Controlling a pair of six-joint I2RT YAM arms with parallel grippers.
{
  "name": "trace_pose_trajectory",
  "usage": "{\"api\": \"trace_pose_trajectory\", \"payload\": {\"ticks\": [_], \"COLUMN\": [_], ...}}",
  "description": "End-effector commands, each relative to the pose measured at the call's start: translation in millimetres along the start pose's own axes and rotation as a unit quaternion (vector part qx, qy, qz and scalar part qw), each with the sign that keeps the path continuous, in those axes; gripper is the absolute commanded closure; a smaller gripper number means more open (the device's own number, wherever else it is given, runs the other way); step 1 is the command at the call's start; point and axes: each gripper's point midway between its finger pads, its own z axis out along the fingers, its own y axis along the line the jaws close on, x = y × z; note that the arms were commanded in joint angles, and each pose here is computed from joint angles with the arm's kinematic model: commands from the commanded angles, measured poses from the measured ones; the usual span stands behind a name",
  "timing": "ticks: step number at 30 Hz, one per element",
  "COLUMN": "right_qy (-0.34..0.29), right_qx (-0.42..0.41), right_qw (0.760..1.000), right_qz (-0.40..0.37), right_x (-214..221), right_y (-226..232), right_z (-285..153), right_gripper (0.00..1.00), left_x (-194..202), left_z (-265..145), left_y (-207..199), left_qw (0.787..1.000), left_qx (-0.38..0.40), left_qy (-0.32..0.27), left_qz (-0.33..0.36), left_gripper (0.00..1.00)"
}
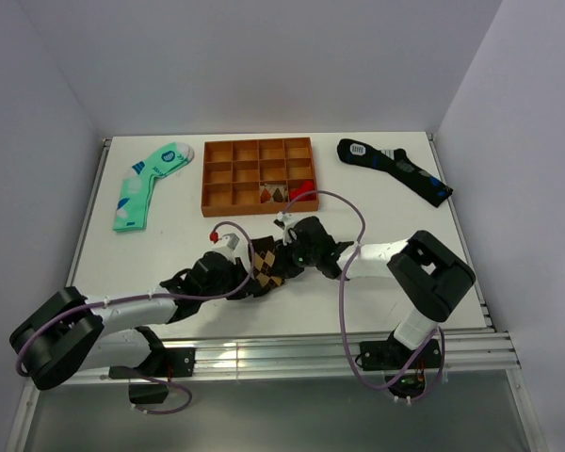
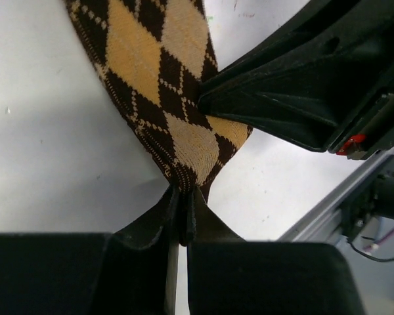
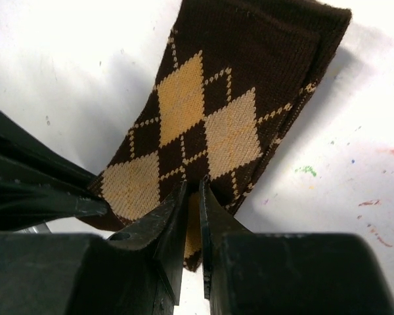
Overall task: Roll the socks
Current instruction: Roll the sock at the center of the board.
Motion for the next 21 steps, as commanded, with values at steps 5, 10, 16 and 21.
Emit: {"api": "trace_pose_trajectory", "payload": {"ticks": [5,10,16,21], "right_qy": [-0.019,-0.024,-0.034,-0.059], "right_qx": [-0.024,-0.039,-0.052,-0.055], "right_qw": [1.000,0.999,0.998,0.997], "right_qz": [-0.002,-0.005,-0.010,-0.017], "right_x": [1,7,12,12], "right_y": [10,19,27,31], "right_z": [-3,-1,-3,-12], "right_gripper": [0.81,0.81,0.81,0.79], "left_x": [6,17,22,29], "left_z": [-9,-12,-13,-17], "left_y": [-4,1,12,17], "left_qw": [0.995,0.987,0.974,0.963], "left_qx": [0.026,0.031,0.022,0.012], "left_qy": [0.055,0.089,0.117,0.136], "left_qz": [-0.078,-0.127,-0.192,-0.231], "left_gripper": [1.00,1.00,1.00,1.00]}}
